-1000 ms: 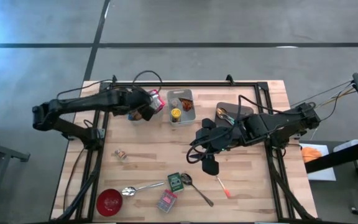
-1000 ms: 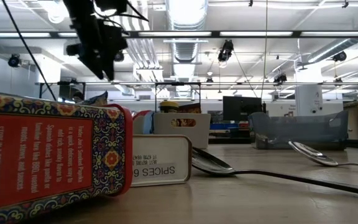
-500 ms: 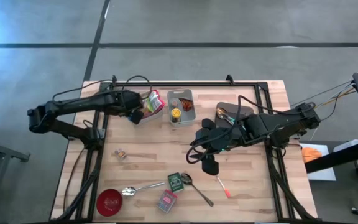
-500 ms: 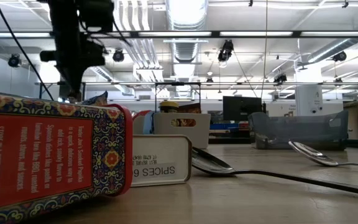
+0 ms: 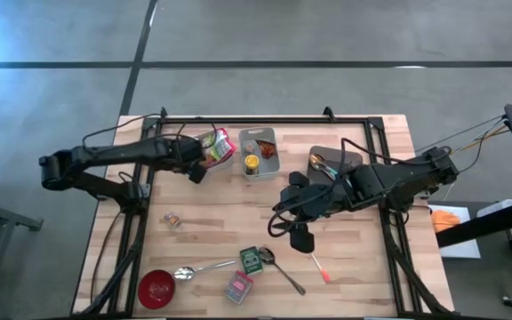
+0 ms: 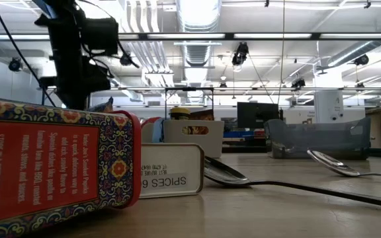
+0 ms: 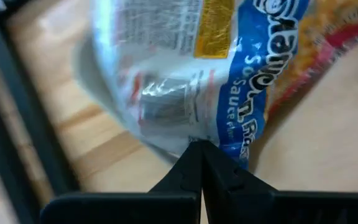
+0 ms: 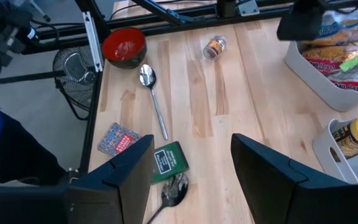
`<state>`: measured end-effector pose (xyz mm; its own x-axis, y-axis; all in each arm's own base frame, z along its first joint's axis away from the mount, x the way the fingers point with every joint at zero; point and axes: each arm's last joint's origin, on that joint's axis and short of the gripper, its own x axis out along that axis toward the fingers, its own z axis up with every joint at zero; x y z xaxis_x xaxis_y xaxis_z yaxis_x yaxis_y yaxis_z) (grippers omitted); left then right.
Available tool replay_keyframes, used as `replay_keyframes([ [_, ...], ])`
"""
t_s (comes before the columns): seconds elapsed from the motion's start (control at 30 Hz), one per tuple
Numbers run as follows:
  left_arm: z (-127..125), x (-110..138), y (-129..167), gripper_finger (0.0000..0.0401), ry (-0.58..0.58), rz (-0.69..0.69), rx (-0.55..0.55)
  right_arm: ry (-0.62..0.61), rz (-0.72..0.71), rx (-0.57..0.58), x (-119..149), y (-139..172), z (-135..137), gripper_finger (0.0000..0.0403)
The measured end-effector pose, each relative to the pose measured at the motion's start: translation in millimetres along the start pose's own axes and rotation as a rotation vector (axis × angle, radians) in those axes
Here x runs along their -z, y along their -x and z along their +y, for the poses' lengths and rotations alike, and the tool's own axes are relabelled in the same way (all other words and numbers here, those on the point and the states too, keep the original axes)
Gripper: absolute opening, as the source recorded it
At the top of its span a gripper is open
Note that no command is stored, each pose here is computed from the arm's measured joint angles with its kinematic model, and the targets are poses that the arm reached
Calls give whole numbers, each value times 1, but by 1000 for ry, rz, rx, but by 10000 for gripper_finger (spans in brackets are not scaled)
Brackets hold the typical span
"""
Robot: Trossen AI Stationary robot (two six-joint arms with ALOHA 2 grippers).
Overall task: Pick & Place Food Item
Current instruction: Put the blue noodle pack into the left gray bin
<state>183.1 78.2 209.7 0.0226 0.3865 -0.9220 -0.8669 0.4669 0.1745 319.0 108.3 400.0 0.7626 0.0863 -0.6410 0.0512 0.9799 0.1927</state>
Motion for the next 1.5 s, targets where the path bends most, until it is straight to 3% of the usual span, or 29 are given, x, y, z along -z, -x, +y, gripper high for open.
replay_keyframes([
  [0.2,-1,7,-13,0,6,9,28,2,0,0,0,0,0,212],
  [0.53,-3,7,-11,4,-1,48,87,1,-1,0,0,0,0,212],
  [0.87,0,-13,28,95,-71,43,91,-17,-1,0,0,0,0,212],
  [1.03,3,-24,42,111,-69,-44,24,-17,0,0,0,0,0,212],
  [1.5,3,-8,5,112,-103,-27,-34,-17,-1,0,0,0,0,212],
])
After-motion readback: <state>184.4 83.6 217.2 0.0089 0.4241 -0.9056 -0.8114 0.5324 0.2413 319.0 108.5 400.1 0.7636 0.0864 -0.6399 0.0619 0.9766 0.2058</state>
